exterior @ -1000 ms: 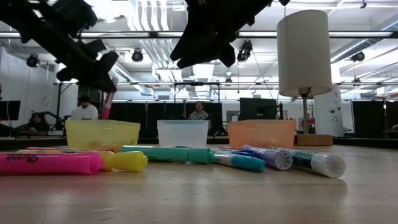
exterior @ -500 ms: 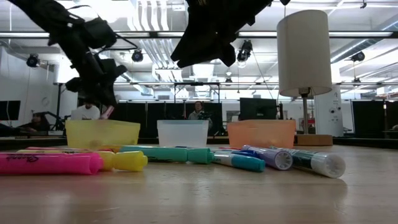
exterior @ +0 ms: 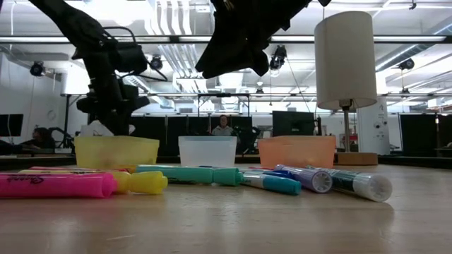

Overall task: Pick & Place Markers
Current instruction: Put the pink marker pen into the yellow bin, then put the dark green marker pen into the yellow bin

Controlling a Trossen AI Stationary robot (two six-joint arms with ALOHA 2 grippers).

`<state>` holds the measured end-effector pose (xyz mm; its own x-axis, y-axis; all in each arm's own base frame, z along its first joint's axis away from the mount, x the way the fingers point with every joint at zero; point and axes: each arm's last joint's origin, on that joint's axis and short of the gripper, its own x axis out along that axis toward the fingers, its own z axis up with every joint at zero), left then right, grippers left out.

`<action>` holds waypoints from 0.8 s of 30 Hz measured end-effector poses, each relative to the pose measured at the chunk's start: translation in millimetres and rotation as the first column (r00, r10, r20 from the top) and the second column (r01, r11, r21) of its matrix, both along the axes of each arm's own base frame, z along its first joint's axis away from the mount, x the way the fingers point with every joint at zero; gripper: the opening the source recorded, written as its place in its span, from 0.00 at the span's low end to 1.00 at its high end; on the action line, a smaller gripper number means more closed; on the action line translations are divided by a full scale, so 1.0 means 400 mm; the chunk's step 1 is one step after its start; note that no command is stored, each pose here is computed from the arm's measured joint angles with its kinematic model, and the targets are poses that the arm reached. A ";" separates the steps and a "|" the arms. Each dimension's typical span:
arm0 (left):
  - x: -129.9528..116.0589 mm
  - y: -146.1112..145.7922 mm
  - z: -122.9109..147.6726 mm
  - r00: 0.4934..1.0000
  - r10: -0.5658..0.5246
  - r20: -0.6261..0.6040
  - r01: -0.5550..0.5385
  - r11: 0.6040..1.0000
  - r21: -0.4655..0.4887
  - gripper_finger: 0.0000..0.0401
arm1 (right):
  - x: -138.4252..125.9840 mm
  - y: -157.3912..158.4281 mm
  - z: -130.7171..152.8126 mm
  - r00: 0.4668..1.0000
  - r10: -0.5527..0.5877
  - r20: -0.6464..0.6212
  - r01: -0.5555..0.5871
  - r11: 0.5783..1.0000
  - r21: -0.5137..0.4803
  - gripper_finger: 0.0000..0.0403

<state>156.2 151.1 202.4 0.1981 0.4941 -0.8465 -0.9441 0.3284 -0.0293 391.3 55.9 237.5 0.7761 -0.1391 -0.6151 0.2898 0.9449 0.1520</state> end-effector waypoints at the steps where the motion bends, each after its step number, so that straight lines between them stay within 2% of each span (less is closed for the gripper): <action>1: -0.002 0.000 -0.001 1.000 0.015 -0.016 -0.015 1.000 0.005 0.27 | 0.000 0.000 0.000 1.000 0.000 0.000 0.000 1.000 0.000 0.26; 5: -0.005 -0.002 0.004 1.000 -0.004 -0.027 0.004 1.000 0.020 0.32 | -0.001 0.000 -0.003 1.000 0.001 -0.004 -0.001 1.000 0.000 0.27; 13: -0.014 -0.013 0.025 1.000 -0.029 0.002 0.029 0.999 0.036 0.32 | -0.003 0.000 -0.009 1.000 0.000 -0.008 0.000 1.000 -0.001 0.24; 16: -0.012 -0.025 0.037 0.996 -0.078 0.045 0.077 0.997 0.028 0.32 | -0.005 0.002 -0.012 1.000 0.002 -0.015 -0.002 1.000 0.006 0.23; 22: -0.003 -0.071 0.083 0.966 -0.196 0.168 0.185 0.980 0.077 0.32 | -0.030 0.008 -0.042 0.990 -0.047 -0.134 0.056 0.996 0.063 0.22; 24: -0.002 -0.092 0.100 0.952 -0.231 0.199 0.213 0.971 0.108 0.32 | -0.041 0.011 -0.051 0.979 -0.077 -0.189 0.100 0.988 0.116 0.21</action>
